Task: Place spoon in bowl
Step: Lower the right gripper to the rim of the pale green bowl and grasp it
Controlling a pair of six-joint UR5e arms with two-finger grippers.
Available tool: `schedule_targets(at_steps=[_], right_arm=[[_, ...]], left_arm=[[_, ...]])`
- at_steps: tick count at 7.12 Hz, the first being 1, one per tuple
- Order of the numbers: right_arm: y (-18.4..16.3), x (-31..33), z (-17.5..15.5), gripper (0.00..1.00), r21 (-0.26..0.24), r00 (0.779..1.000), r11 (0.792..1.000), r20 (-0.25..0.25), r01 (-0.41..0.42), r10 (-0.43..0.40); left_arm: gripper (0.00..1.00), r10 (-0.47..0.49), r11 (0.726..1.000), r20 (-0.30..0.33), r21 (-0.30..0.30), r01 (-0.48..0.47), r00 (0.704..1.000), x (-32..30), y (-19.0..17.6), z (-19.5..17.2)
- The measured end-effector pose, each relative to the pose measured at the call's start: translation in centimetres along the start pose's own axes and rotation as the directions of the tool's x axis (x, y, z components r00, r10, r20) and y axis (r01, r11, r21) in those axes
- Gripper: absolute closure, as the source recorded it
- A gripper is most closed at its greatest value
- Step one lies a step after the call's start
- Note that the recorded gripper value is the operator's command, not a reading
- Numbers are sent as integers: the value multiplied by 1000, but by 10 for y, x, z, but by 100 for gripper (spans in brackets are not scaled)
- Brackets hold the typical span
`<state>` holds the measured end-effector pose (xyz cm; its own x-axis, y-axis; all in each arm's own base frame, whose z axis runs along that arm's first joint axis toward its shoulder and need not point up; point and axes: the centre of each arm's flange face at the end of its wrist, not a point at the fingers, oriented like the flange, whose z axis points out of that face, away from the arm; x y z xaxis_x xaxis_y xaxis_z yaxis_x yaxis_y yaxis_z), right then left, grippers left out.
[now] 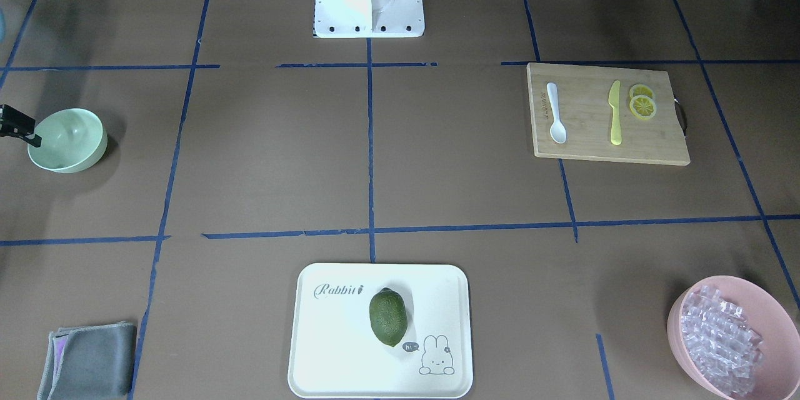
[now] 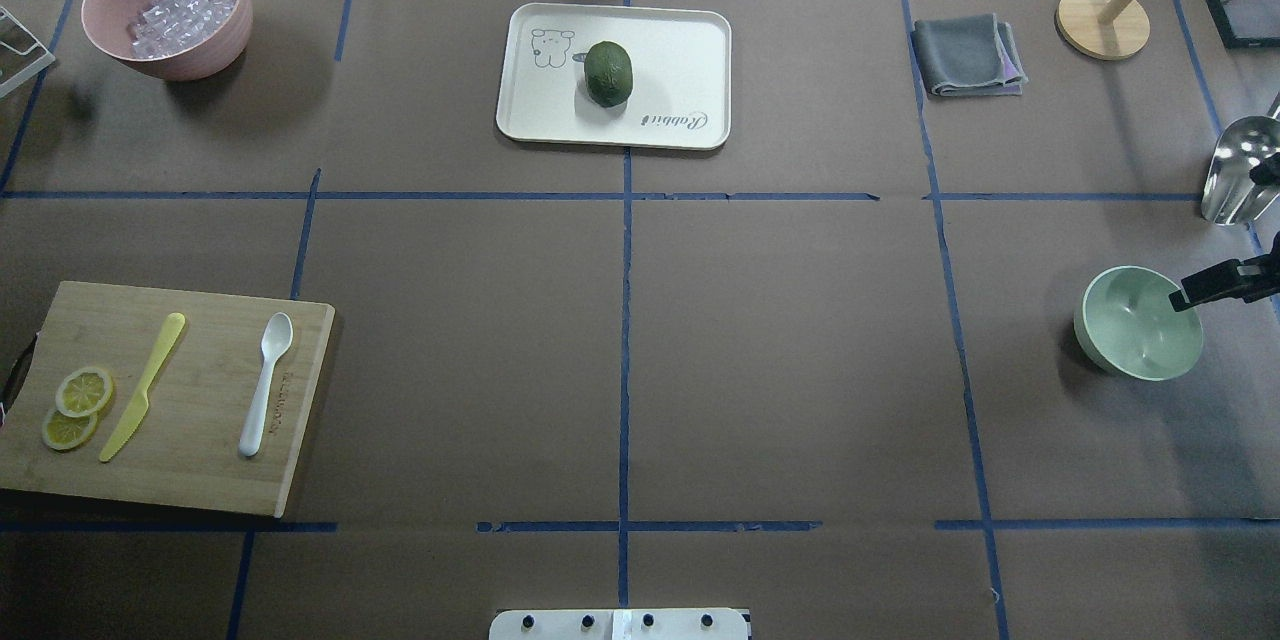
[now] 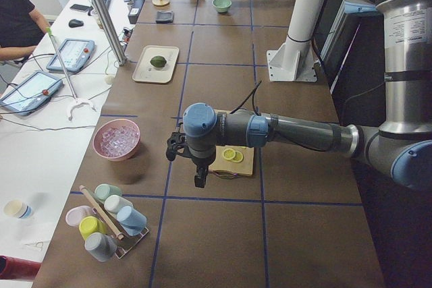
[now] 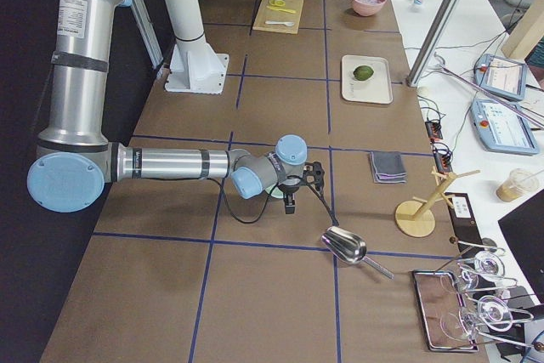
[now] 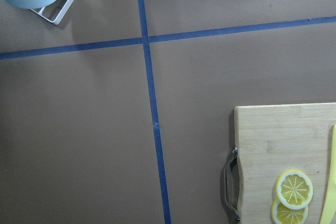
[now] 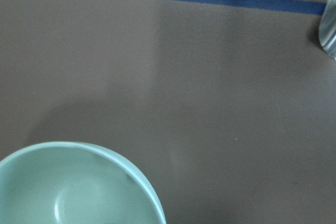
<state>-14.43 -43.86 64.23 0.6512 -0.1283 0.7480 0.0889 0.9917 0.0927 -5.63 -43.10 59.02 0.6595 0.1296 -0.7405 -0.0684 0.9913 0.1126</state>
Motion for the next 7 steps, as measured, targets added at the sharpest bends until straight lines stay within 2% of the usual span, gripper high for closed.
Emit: schedule_targets(at_steps=[1, 3, 6, 7], right_arm=[[-1, -7, 10, 91, -11, 1000, 1000, 7, -1, 1], [5, -12, 16, 100, -5, 999, 1000, 29, 26, -26], [14, -20, 9, 100, 1, 996, 999, 71, 49, -49], [7, -45, -7, 100, 22, 992, 998, 110, 50, -53]], left_arm=[[0, 3, 1000, -1, 2, -3, 1000, 1, -1, -1], [0, 6, 1000, -4, 7, -6, 1000, 4, -3, -3], [0, 4, 1000, -19, 9, -4, 1000, 6, -4, -3], [0, 6, 1000, -21, 10, -5, 1000, 6, -4, -3]])
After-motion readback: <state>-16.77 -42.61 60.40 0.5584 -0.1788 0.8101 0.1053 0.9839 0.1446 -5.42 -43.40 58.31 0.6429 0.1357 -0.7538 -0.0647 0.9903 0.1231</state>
